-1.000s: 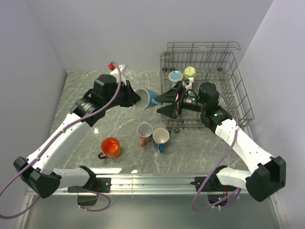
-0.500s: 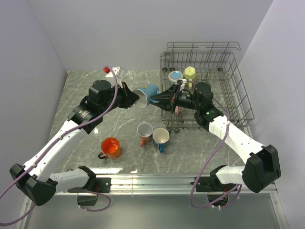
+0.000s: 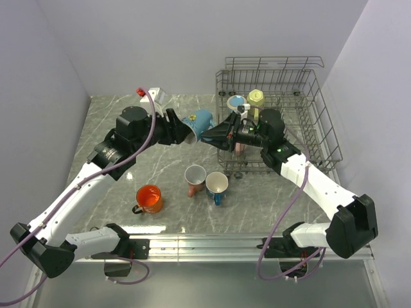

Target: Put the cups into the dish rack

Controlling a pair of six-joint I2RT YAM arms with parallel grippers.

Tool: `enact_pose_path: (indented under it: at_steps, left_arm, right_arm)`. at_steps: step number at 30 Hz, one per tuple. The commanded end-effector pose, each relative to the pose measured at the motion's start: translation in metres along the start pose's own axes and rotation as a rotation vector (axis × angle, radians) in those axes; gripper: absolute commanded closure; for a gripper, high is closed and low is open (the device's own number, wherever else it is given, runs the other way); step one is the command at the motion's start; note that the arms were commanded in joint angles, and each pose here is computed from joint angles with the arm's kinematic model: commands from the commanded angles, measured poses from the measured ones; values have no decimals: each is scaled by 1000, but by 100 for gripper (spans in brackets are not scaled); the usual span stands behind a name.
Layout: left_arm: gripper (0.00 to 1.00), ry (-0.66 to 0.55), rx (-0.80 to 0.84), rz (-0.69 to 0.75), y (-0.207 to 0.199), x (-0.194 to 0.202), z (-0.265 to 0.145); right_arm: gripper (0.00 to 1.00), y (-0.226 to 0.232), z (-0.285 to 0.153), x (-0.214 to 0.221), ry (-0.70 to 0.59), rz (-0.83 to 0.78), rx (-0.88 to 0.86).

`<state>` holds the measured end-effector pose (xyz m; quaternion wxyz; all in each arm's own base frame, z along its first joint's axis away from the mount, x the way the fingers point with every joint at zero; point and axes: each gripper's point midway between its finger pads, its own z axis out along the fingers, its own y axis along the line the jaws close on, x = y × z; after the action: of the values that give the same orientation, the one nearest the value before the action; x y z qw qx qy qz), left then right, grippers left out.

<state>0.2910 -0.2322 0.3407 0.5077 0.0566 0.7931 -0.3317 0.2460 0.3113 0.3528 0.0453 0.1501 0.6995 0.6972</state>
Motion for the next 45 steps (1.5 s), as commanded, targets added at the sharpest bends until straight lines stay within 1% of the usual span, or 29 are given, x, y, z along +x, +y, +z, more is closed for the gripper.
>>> enact_pose_path:
  at_steps: [1,2,3,4,5,6,7,8,9,10,11,12,13,15,16,17,19,20,22,23,24,26,27,31,35,38,41,45]
  left_arm:
    - [40,-43,44,-24,-19,-21,-11]
    - [30,-41,32,-24,-17,-20,-11]
    - [25,-41,29,-21,-16,-21,-12]
    - [21,-47,25,-18,-15,-22,-14]
    - [14,-44,6,-19,-12,-20,-15]
    - [11,-44,-1,-16,-10,-20,-16]
    - [10,-44,-10,-13,-9,-20,-17]
    - [7,-43,-19,-13,-7,-19,-18]
    - [5,-37,-25,-12,-6,-17,-20]
    - [5,-35,-27,-12,-4,-16,-22]
    - [4,-29,-29,-14,-4,-14,-23]
    - [4,-25,-33,-14,-2,-12,-24]
    - [3,-24,-32,-17,-2,-10,-26]
    - [2,-34,-66,-22,5,-11,-28]
    - [2,-27,-71,-23,6,-8,-29]
    - [1,-25,-75,-29,7,-7,-30]
    - [1,-12,-81,-39,8,-3,-32]
    - [1,-8,-83,-44,9,-2,-32]
    - [1,9,-93,-61,10,2,-34]
    - [1,15,-88,-64,9,4,-35]
    - [1,21,-90,-68,9,5,-36]
    - [1,34,-94,-75,10,8,-37]
    - [1,37,-95,-75,10,8,-38]
    - [1,50,-117,-58,13,8,-44]
    - [1,45,-145,-52,16,3,-50]
    - [1,44,-161,-55,18,3,-53]
    - [1,58,-168,-58,20,7,-52]
    - [1,74,-173,-53,21,9,-50]
  right_arm:
    - [100,38,-9,1,-50,-265,-33]
    - [100,37,-12,-4,-69,-275,-21]
    - [100,36,-18,-12,-102,-270,5]
    - [100,36,-23,-20,-130,-299,16]
    - [100,29,-28,-26,-146,-286,52]
    - [100,27,-34,-32,-170,-292,75]
    - [100,31,-45,-48,-226,-350,95]
    - [100,19,-53,-55,-247,-328,159]
    - [100,24,-61,-62,-276,-355,175]
    - [100,21,-74,-78,-323,-397,211]
    - [100,12,-84,-84,-344,-377,261]
    - [100,13,-92,-93,-372,-392,282]
    - [100,10,-106,-109,-429,-430,325]
    - [100,-4,-120,-123,-465,-415,413]
    - [100,-3,-129,-133,-494,-469,455]
    - [100,-14,-143,-145,-549,-447,538]
    - [100,-19,-158,-167,-605,-495,649]
    - [100,-33,-172,-182,-662,-476,753]
    - [100,-31,-183,-198,-706,-526,830]
    - [100,-41,-189,-209,-724,-511,883]
    - [100,-40,-198,-220,-768,-523,928]
    - [100,-54,-206,-237,-784,-514,1007]
    - [100,-53,-214,-246,-825,-521,1049]
    - [100,-71,-226,-275,-857,-504,1174]
    - [100,-81,-234,-295,-881,-502,1254]
    - [100,-91,-234,-305,-877,-497,1277]
    - [100,-113,-224,-316,-847,-478,1268]
    - [100,-124,-208,-321,-831,-467,1239]
